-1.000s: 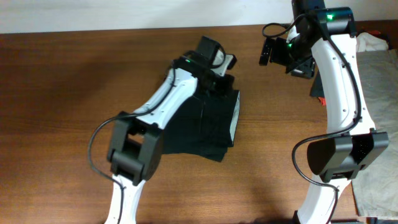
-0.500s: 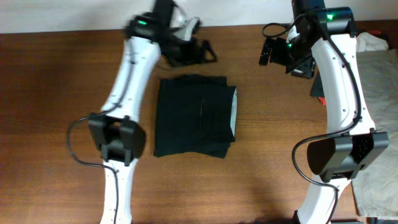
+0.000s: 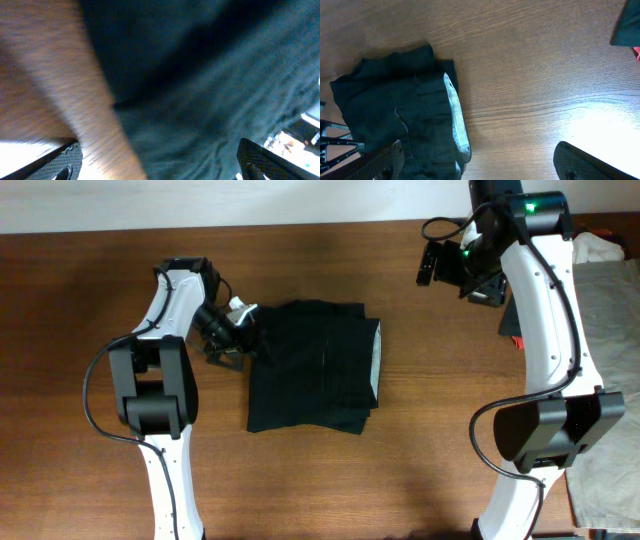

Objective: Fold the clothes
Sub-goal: 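Grasp the folded trousers with the left gripper and carry them left, then place the folded trousers at the table's top-left corner and release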

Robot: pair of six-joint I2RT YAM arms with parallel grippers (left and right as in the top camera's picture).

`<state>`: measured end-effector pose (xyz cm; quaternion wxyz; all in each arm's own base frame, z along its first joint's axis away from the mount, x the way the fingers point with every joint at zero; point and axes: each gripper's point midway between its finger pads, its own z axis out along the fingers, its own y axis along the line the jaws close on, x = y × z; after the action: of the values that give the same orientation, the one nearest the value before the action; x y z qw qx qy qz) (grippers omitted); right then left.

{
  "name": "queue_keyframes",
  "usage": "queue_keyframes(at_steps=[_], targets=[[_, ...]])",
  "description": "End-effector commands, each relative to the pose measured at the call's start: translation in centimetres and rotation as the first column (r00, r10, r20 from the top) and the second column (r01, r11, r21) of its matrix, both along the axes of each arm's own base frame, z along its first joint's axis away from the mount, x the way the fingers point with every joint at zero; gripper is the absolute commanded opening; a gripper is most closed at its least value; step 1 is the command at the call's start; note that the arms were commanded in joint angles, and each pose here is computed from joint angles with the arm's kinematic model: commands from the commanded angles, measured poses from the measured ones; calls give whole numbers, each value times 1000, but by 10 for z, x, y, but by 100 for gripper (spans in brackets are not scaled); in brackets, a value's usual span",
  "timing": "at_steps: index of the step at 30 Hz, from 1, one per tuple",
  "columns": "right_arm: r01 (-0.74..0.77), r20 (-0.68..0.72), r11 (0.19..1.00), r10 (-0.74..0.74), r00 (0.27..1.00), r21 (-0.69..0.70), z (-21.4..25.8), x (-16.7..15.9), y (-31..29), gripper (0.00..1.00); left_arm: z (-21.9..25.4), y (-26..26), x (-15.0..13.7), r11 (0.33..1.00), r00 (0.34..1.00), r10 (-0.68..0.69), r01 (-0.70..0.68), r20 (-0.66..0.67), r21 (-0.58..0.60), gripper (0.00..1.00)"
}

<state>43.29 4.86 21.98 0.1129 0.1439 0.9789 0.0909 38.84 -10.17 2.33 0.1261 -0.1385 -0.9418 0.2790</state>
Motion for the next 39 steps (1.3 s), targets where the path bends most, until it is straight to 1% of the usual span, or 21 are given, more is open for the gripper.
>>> queue_keyframes(at_steps=[1,3,5,7,9,10,11,13,14,15,16,17,18,19,21,22,25,28,31,33,39], targets=[[0,19,1000,0,1000,-10,6,1,0,99,-4,-23,-15,985,996,-90,92,20,-149,95],[0,19,1000,0,1000,-10,6,1,0,99,-11,-31,-22,980,996,-94,94,9,-176,89],[0,19,1000,0,1000,-10,6,1,0,99,-17,-39,-19,974,998,-65,68,23,-216,68],[0,19,1000,0,1000,-10,6,1,0,99,-21,-45,-6,976,999,12,-5,30,-219,17],[0,19,1000,0,1000,-10,6,1,0,99,-27,-36,13,978,993,107,-97,43,-187,14],[0,19,1000,0,1000,-10,6,1,0,99,-30,-19,36,963,973,218,-203,69,-178,3],[0,19,1000,0,1000,-10,6,1,0,99,-32,2,56,937,943,320,-302,88,-175,1],[0,19,1000,0,1000,-10,6,1,0,98,-39,82,102,800,787,601,-589,140,-119,1],[0,19,1000,0,1000,-10,6,1,0,99,-42,134,116,689,671,722,-718,169,-96,1],[0,19,1000,0,1000,-10,6,1,0,99,-43,186,124,553,533,825,-830,187,-76,1],[0,19,1000,0,1000,-10,6,1,0,99,-43,255,125,363,341,914,-929,217,-70,3],[0,19,1000,0,1000,-10,6,1,0,99,-43,310,115,220,198,950,-973,242,-67,4],[0,19,1000,0,1000,-10,6,1,0,99,-42,338,106,148,127,960,-987,250,-65,4],[0,19,1000,0,1000,-10,6,1,0,98,-43,391,81,26,10,963,-998,268,-57,5],[0,19,1000,0,1000,-10,6,1,0,99,-44,431,51,-95,-103,963,-995,250,-42,8],[0,19,1000,0,1000,-10,6,1,0,98,-47,440,37,-211,-209,961,-977,181,-5,8],[0,19,1000,0,1000,-10,6,1,0,99,-46,433,44,-211,-209,962,-977,173,-8,9],[0,19,1000,0,1000,-10,6,1,0,99,-39,398,90,-108,-123,967,-991,224,-75,14],[0,19,1000,0,1000,-10,6,1,0,99,-38,374,125,-137,-158,942,-986,295,-91,15],[0,19,1000,0,1000,-10,6,1,0,99,-33,361,149,-92,-139,935,-984,328,-153,17],[0,19,1000,0,1000,-10,6,1,0,99,-53,399,129,-52,-94,883,-993,460,-105,17]])
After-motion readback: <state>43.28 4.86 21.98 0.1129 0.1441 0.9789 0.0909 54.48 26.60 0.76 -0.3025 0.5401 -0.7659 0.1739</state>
